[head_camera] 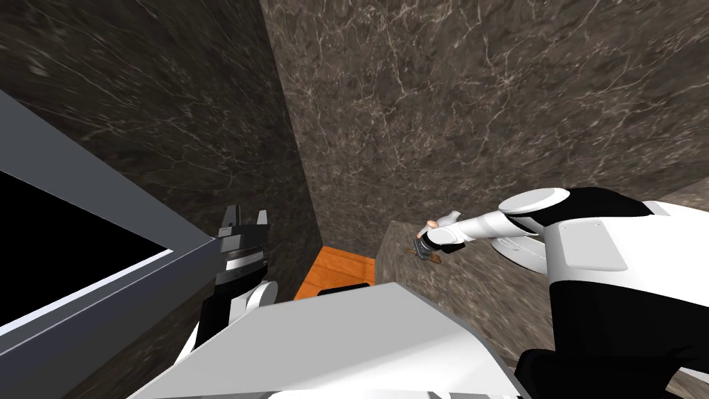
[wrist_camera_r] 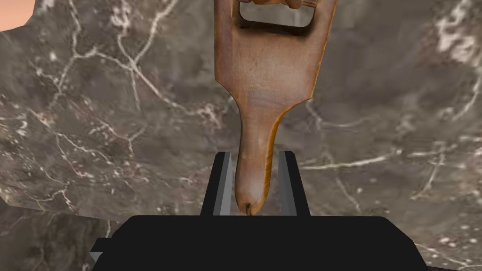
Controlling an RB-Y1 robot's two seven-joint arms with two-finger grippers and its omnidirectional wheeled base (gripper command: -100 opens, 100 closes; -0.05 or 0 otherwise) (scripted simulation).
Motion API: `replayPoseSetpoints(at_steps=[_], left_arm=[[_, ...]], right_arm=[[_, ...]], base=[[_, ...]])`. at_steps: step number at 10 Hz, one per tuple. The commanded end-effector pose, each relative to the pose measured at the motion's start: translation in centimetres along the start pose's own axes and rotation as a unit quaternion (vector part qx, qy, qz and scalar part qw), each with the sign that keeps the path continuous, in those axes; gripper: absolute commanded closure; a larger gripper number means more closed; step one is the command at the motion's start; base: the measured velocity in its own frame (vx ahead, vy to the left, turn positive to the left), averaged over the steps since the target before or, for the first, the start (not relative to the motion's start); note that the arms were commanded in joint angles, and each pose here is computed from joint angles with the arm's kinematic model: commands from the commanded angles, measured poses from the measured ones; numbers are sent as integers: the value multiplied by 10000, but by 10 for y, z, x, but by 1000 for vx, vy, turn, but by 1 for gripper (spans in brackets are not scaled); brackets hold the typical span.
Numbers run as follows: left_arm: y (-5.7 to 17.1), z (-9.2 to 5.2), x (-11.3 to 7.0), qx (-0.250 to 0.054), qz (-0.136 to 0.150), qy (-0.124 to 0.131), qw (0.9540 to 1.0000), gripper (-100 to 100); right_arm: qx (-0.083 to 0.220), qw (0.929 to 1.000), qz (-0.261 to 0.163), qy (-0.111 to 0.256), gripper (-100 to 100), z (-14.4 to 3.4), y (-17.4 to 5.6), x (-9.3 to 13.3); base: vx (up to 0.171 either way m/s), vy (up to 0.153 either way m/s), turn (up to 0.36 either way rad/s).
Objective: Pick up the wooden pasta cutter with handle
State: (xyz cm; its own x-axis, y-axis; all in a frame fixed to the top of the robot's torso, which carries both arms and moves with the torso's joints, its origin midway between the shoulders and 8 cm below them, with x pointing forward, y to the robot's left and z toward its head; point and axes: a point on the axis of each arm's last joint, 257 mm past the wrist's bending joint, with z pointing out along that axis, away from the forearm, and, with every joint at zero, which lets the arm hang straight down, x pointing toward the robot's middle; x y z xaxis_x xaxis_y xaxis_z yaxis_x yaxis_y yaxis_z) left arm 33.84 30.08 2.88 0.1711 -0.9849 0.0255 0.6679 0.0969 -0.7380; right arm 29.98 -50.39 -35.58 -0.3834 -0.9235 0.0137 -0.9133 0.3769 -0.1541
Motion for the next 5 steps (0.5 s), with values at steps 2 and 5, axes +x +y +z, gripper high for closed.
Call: replayPoseSetpoints(at_steps=[2, 5], left_arm=[[0, 0, 0, 0, 0, 0, 10000, 0], [0, 0, 0, 0, 0, 0, 10000, 0]], right_arm=[[-79, 10000, 18, 27, 100, -6, 2, 2], [-77, 10000, 48, 22, 100, -12, -1, 2]], base=[[-7, -2, 26], [-24, -3, 26]])
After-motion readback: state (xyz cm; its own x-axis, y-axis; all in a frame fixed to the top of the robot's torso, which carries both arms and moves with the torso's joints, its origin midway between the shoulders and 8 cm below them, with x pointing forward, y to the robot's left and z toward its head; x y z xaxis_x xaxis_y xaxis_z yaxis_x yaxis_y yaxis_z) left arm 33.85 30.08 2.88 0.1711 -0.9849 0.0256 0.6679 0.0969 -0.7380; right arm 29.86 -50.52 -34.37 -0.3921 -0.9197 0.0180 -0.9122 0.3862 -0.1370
